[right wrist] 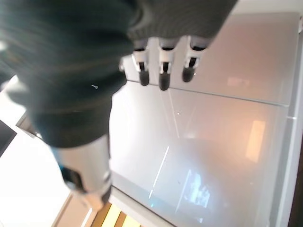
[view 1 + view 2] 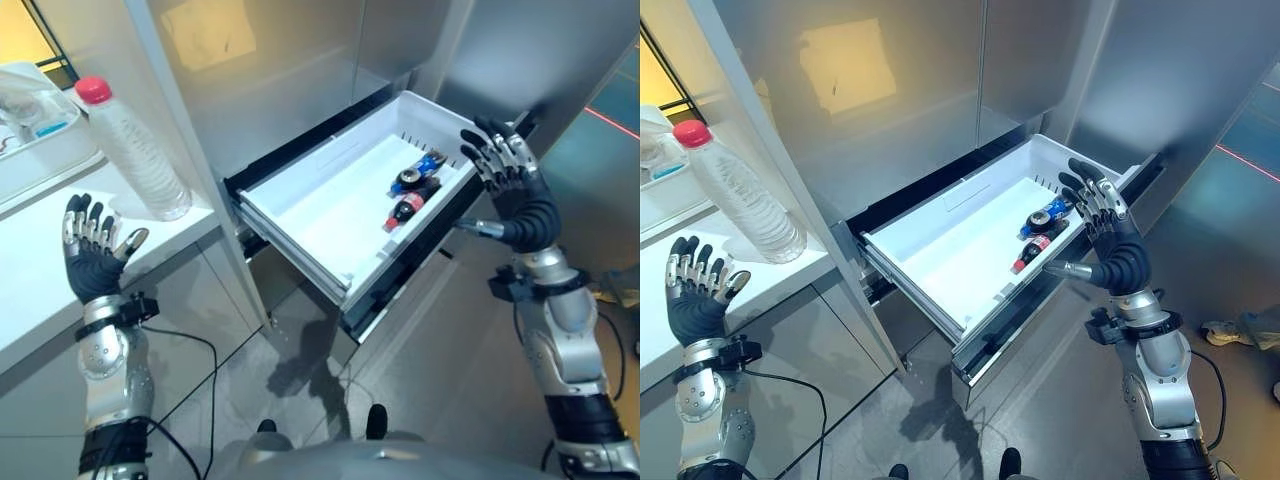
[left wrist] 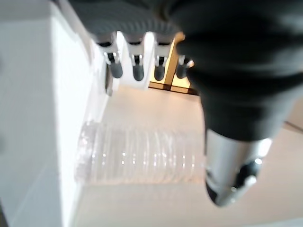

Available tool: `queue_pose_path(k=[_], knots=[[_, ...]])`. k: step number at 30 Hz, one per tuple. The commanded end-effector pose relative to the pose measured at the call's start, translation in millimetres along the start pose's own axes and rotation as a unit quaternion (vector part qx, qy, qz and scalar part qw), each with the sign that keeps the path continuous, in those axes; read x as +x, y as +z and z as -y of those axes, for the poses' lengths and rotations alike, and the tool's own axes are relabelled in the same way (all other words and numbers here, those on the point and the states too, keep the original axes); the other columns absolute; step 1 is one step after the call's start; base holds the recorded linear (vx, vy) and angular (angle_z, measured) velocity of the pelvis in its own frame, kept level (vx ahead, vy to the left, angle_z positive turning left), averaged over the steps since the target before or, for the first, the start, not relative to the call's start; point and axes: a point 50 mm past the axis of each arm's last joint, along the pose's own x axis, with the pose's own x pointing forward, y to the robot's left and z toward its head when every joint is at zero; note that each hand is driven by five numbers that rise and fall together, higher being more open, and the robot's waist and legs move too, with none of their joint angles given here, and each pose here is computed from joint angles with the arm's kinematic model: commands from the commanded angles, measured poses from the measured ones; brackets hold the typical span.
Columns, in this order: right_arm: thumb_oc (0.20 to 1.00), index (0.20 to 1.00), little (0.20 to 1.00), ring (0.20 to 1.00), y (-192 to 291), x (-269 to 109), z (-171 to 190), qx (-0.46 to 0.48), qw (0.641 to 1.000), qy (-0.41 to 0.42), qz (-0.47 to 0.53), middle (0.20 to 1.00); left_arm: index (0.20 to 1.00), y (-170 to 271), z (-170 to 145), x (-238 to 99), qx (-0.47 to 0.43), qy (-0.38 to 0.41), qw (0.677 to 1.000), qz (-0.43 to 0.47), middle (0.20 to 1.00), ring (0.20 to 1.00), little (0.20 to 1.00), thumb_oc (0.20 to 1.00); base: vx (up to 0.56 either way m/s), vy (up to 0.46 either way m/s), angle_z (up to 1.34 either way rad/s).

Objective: Take the drinks into the refrigerator

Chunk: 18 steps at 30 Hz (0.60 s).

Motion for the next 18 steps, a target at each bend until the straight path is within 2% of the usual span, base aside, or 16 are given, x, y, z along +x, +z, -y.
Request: queue_pose_path(k=[1, 7, 12, 18], knots=[[1.0, 1.0, 1.0, 1.0, 33, 11, 3, -0.011, 0.996, 0.009, 0.087, 1.0, 1.0, 13, -5, 11, 0.04, 0.003, 0.998, 0.052, 1.0, 1.0, 1.0, 1.0, 0.0, 0.0, 0.0], [1.0, 1.0, 1.0, 1.0, 33, 11, 4, -0.01, 0.996, 0.007, 0.087, 1.0, 1.0, 15, -6, 15, 0.061, 0.002, 0.997, 0.052, 1.0, 1.0, 1.0, 1.0, 0.0, 0.0, 0.0], [1.0, 1.0, 1.0, 1.0, 32, 13, 1, 0.001, 0.996, 0.026, 0.084, 1.0, 1.0, 27, 2, 33, 0.116, -0.046, 0.99, 0.072, 1.0, 1.0, 1.0, 1.0, 0.01, 0.002, 0.0], [1.0, 1.0, 1.0, 1.0, 29, 16, -2, 0.014, 0.996, 0.044, 0.077, 1.0, 1.0, 40, 12, 53, 0.131, -0.078, 0.984, 0.095, 1.0, 1.0, 1.0, 1.0, 0.02, 0.007, -0.05]])
